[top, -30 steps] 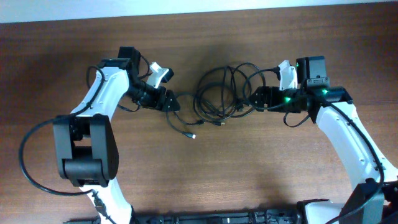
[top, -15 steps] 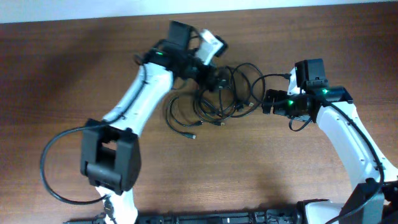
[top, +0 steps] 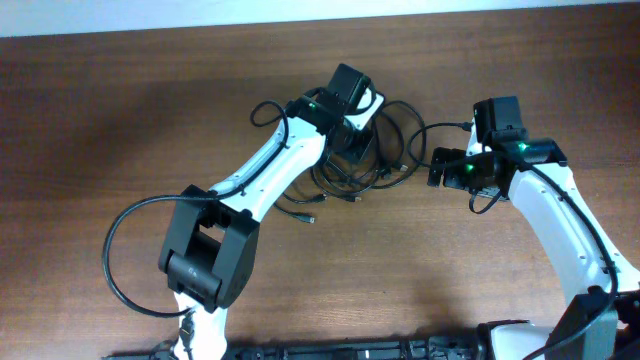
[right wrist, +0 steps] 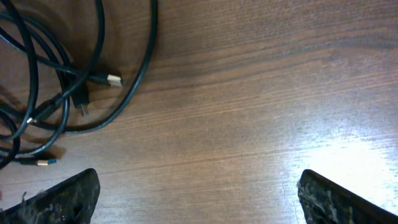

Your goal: Untangle cables

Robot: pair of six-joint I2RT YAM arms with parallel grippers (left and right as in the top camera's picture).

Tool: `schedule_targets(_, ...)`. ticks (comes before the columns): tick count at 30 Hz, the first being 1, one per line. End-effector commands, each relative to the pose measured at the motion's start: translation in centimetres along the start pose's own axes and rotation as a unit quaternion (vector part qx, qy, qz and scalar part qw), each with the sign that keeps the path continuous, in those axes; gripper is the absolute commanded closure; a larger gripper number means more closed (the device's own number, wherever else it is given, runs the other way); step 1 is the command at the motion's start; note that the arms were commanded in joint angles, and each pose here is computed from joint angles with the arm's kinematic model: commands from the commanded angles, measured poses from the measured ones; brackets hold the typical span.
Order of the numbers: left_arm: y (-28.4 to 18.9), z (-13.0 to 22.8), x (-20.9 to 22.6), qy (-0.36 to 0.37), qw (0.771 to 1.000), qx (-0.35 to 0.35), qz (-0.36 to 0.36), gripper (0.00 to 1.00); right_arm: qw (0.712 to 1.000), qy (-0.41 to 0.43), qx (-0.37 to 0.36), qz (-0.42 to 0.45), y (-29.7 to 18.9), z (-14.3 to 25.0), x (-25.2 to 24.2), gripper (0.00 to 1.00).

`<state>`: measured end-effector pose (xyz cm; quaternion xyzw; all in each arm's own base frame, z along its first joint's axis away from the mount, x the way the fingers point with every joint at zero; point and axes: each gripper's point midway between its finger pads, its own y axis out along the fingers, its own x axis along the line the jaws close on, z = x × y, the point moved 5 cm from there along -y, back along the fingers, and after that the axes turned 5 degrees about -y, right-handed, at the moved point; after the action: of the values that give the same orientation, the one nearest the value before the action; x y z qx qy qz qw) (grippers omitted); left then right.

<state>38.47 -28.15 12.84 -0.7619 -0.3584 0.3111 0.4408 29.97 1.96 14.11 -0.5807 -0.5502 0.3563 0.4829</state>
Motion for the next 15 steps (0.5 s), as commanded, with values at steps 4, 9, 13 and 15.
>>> schedule_targets(4, -7.5, -0.1, -3.6, 0.076, 0.99, -0.009, 0.115, 1.0, 0.996, -0.011, -0.043, -0.079, -0.4, -2.1, 2.3, 0.01)
schedule_targets(9, -18.3, -1.1, -5.0, 0.098, 0.972, -0.124, 0.172, 1.0, 0.99, -0.017, -0.1, -0.098, -0.8, -4.3, 3.0, 0.01)
schedule_targets(13, -22.2, -0.8, -5.9, 0.105, 0.95, -0.159, 0.245, 1.0, 0.983, -0.025, -0.146, -0.11, -1.4, -6.0, 3.4, 0.0)
schedule_targets(15, -23.2, -0.7, -5.9, 0.101, 0.933, -0.165, 0.302, 1.0, 0.982, -0.026, -0.151, -0.111, -1.4, -6.2, 3.5, 0.04)
